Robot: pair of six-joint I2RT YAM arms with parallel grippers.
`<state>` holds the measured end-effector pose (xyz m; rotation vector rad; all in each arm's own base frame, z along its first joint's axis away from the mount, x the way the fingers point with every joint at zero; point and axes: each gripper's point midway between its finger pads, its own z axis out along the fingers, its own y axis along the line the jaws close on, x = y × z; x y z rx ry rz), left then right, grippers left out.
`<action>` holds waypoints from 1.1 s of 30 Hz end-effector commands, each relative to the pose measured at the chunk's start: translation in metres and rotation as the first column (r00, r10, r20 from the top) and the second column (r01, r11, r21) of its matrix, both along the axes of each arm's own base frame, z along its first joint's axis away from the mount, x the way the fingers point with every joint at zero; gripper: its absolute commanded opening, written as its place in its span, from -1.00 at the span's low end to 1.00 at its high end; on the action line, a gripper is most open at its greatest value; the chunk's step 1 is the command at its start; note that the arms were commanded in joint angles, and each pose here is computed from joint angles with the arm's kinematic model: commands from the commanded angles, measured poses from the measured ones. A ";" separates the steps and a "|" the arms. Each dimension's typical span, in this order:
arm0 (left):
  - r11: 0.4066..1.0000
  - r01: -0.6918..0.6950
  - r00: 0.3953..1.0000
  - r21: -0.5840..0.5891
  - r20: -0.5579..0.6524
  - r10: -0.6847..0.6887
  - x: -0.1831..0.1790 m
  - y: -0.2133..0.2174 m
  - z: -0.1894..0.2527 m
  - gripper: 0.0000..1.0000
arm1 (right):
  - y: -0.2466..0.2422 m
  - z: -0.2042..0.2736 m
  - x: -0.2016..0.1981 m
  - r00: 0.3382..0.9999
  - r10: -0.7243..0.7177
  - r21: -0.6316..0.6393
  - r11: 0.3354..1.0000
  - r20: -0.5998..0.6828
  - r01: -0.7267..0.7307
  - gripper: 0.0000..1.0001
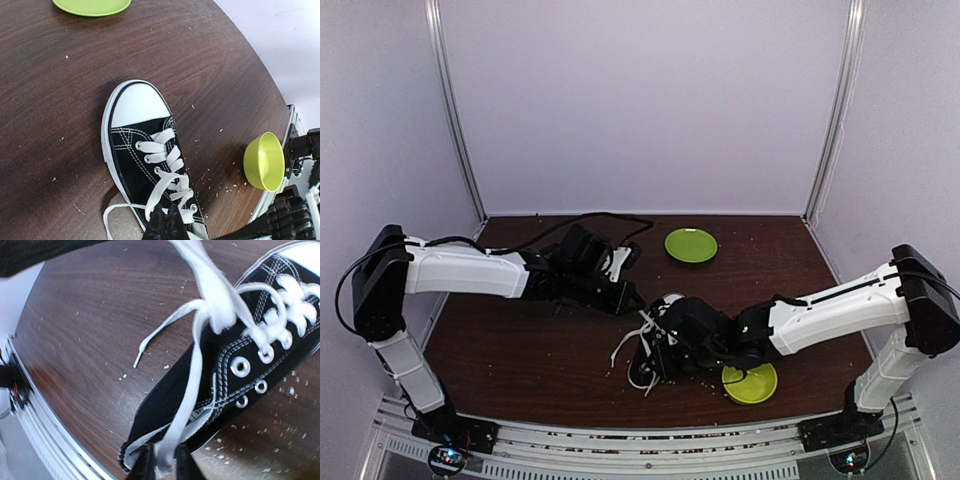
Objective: Tie the shoes
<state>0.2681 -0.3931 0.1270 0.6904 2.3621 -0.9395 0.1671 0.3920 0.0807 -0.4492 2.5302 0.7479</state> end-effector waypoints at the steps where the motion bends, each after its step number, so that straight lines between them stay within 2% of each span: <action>1: 1.000 0.001 0.999 -0.023 0.044 0.000 0.012 -0.006 0.013 -1.00 | 0.001 0.006 0.002 1.000 -0.017 0.001 1.000 0.012 0.017 -0.82; 3: 1.000 -0.003 0.999 -0.023 0.053 0.005 0.012 -0.005 0.015 -1.00 | 0.000 0.011 0.002 1.000 -0.018 0.012 1.000 0.019 0.017 -1.00; 10: 0.999 0.014 0.999 -0.036 0.053 -0.012 0.006 -0.002 0.018 -1.00 | -0.027 0.041 0.007 0.995 -0.078 -0.004 0.997 0.067 0.078 -1.00; 16: 0.997 0.023 0.997 -0.067 0.077 -0.018 0.004 -0.002 0.028 -1.00 | -0.071 0.039 0.014 0.980 -0.174 -0.089 0.979 0.098 0.183 -1.00; 21: 0.992 0.063 0.994 -0.109 0.098 -0.053 -0.004 -0.003 0.035 -1.00 | -0.099 0.021 0.015 0.962 -0.264 -0.153 0.950 0.063 0.271 -1.00; 29: 0.977 0.158 0.985 -0.142 0.094 -0.145 -0.028 -0.008 0.028 -1.00 | -0.108 0.001 0.005 0.936 -0.352 -0.127 0.930 -0.028 0.346 -1.00; 30: 0.976 0.162 0.984 -0.145 0.092 -0.149 -0.029 -0.007 0.028 -1.00 | -0.108 0.002 0.006 0.938 -0.346 -0.123 0.932 -0.023 0.341 -0.97; 31: 0.975 0.165 0.984 -0.147 0.089 -0.153 -0.031 -0.007 0.027 -1.00 | -0.106 0.006 0.007 0.943 -0.333 -0.114 0.937 -0.013 0.330 -0.81; 33: 0.974 0.170 0.984 -0.147 0.083 -0.159 -0.033 -0.005 0.025 -1.00 | -0.102 0.017 0.012 0.954 -0.300 -0.092 0.949 0.026 0.301 -0.34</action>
